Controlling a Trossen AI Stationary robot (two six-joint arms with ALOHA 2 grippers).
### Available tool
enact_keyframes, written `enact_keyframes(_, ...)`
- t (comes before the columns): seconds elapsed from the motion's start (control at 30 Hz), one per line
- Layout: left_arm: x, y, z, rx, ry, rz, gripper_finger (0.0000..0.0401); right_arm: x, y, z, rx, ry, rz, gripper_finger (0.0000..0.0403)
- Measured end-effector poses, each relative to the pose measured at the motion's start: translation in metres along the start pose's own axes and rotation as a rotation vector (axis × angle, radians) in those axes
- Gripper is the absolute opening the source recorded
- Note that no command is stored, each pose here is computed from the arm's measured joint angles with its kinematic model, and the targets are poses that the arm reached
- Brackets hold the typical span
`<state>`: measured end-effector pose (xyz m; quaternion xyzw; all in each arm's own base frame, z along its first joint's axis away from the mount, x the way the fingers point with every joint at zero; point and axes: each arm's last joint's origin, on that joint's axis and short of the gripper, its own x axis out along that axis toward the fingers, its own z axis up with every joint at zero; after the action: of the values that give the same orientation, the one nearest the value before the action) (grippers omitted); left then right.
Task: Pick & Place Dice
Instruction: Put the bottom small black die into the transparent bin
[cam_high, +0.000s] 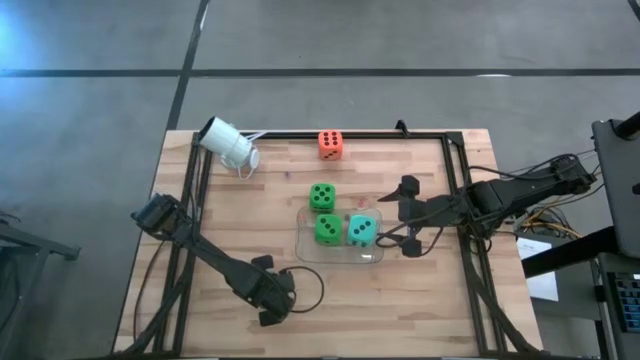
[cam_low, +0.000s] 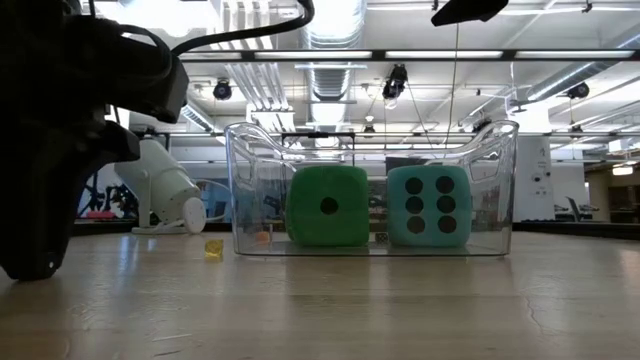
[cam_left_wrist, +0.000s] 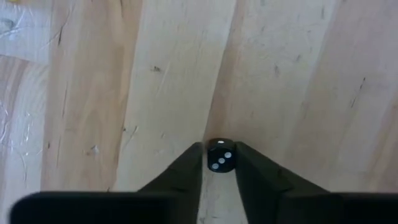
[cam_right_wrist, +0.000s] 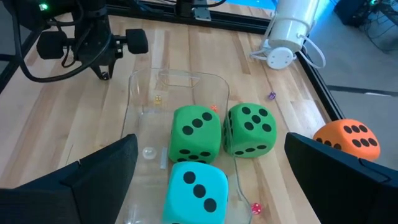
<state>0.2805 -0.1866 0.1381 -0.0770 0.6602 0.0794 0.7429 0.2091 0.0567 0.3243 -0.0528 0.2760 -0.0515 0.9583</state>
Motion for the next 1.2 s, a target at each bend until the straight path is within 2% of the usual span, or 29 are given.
enact_keyframes(0.2,0.0,0.0,0.0,-0.001,-0.002,-0.002,0.0048,0.0,0.0,0.0,0.0,0.0,0.0,0.04)
enact_keyframes(0.4,-0.004,0.0,0.001,0.0,-0.011,-0.001,0.0051,0.0,0.0,0.0,-0.008,0.0,0.0,0.04)
enact_keyframes(0.63,-0.033,0.0,0.01,0.012,-0.069,0.027,0.005,0.0,0.0,0.0,-0.013,0.0,0.0,0.04)
enact_keyframes(0.9,-0.076,0.01,0.042,0.013,-0.2,0.109,0.0051,0.0,0.0,0.0,-0.019,0.0,-0.001,0.04)
enact_keyframes(1.2,-0.099,0.04,0.082,0.001,-0.298,0.16,0.0052,0.0,0.0,0.0,-0.02,0.0,-0.001,0.04)
